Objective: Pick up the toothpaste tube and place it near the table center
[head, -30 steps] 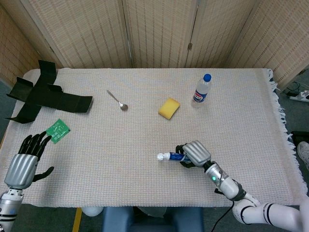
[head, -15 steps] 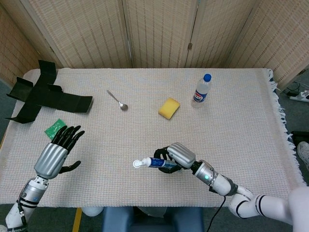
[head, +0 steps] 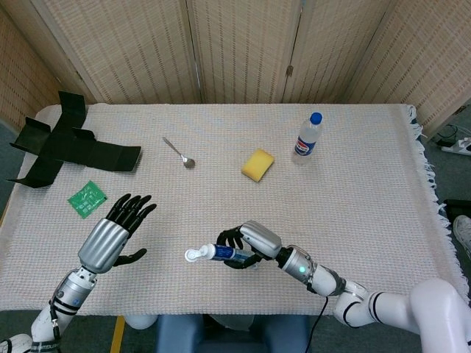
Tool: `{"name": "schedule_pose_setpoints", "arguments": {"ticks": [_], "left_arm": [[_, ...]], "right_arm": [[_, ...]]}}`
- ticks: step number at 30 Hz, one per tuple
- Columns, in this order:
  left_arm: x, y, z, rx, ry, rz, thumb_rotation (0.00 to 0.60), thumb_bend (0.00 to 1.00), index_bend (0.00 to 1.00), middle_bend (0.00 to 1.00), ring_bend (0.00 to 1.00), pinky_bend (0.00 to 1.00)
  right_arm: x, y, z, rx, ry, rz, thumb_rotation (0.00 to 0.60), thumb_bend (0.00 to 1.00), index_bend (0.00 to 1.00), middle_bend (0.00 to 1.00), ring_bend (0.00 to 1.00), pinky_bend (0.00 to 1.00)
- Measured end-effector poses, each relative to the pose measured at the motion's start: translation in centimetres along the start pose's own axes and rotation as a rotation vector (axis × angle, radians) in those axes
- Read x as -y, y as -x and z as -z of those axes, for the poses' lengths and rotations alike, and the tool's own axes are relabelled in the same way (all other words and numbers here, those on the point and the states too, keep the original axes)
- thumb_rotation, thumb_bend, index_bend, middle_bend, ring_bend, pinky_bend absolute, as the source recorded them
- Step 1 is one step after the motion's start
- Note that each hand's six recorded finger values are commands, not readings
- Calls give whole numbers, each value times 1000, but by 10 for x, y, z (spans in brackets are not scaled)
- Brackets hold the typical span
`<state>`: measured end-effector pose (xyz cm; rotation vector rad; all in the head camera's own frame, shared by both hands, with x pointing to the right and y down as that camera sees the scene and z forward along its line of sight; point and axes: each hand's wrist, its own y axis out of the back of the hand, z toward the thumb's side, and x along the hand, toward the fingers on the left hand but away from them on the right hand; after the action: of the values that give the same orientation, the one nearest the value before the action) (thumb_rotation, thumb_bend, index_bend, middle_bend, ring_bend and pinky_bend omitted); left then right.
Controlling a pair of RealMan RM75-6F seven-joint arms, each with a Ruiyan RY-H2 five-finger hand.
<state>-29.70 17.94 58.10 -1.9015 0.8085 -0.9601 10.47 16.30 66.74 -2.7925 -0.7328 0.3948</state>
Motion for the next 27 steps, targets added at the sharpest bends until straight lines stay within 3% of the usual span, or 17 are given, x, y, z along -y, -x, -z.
{"name": "schedule_pose_setpoints", "arguments": {"ticks": [27], "left_arm": [[12, -15, -40, 102, 101, -7, 600, 256, 0, 67, 76, 0]], "right_arm": [[17, 35, -9, 18, -75, -47, 600, 871, 717, 642, 687, 639]]}}
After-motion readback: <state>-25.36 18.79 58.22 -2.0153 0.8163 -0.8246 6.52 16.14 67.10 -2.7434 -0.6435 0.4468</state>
